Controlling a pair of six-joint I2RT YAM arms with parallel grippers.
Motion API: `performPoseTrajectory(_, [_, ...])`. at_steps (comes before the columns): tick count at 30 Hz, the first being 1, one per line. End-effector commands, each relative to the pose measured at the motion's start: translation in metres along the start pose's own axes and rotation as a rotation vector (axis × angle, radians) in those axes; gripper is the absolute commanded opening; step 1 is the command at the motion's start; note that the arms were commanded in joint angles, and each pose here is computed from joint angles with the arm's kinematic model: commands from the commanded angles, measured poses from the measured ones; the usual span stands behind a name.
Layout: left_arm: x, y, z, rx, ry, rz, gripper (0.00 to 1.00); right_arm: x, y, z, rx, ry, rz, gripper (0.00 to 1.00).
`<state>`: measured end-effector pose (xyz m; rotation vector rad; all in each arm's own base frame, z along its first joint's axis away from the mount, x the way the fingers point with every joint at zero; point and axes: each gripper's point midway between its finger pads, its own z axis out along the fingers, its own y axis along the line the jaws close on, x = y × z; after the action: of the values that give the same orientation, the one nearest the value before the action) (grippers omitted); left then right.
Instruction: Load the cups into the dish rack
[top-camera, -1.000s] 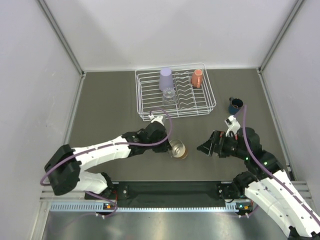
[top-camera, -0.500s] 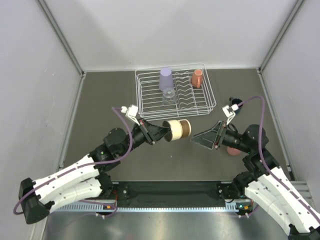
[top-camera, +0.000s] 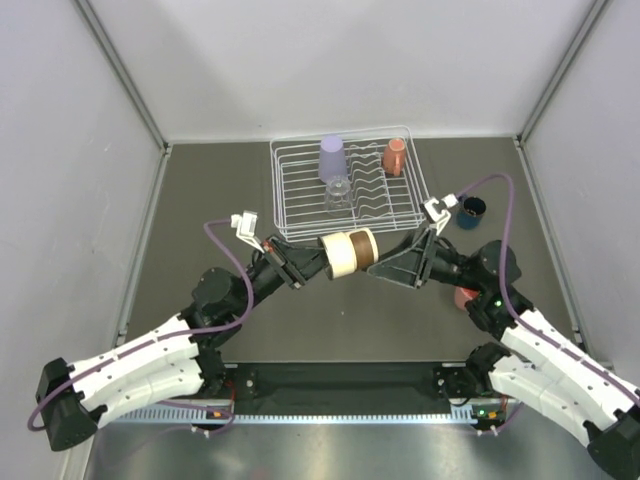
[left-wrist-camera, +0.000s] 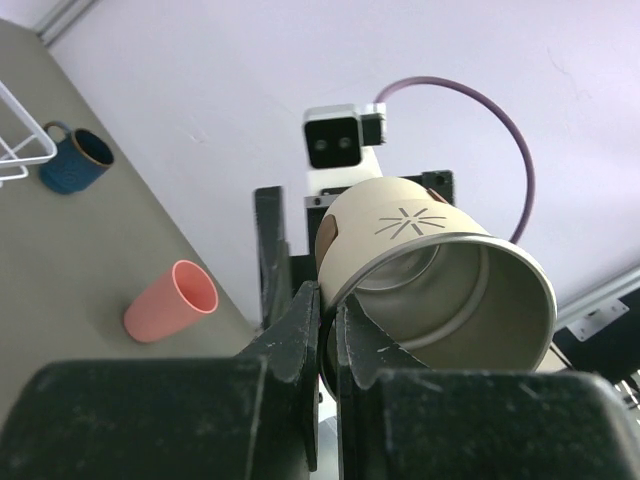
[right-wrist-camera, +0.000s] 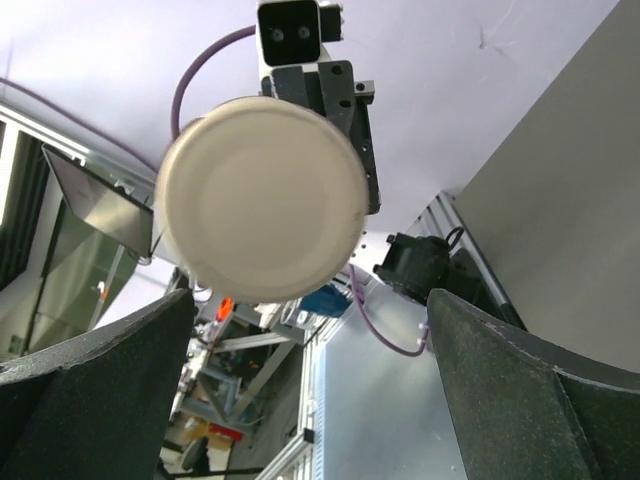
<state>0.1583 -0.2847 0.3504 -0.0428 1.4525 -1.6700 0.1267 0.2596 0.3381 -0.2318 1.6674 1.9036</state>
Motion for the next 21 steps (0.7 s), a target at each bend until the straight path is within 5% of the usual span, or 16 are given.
performPoseTrajectory(1, [-0.011,-0.033,0.001,0.144,-0.036,-0.025,0.00,-0.011,0.040,0.012,-0.125,-0.025,-0.066,1.00])
performPoseTrajectory(13, [-0.008,-0.024,-0.005,0.145,-0.049,-0.073,0.00,-0.021,0.066,0.033,-0.253,-0.074,-0.048,0.99])
performPoseTrajectory(21, [-0.010,-0.027,-0.010,0.165,-0.064,-0.071,0.00,-0.017,0.062,0.048,-0.245,-0.069,-0.028,0.79])
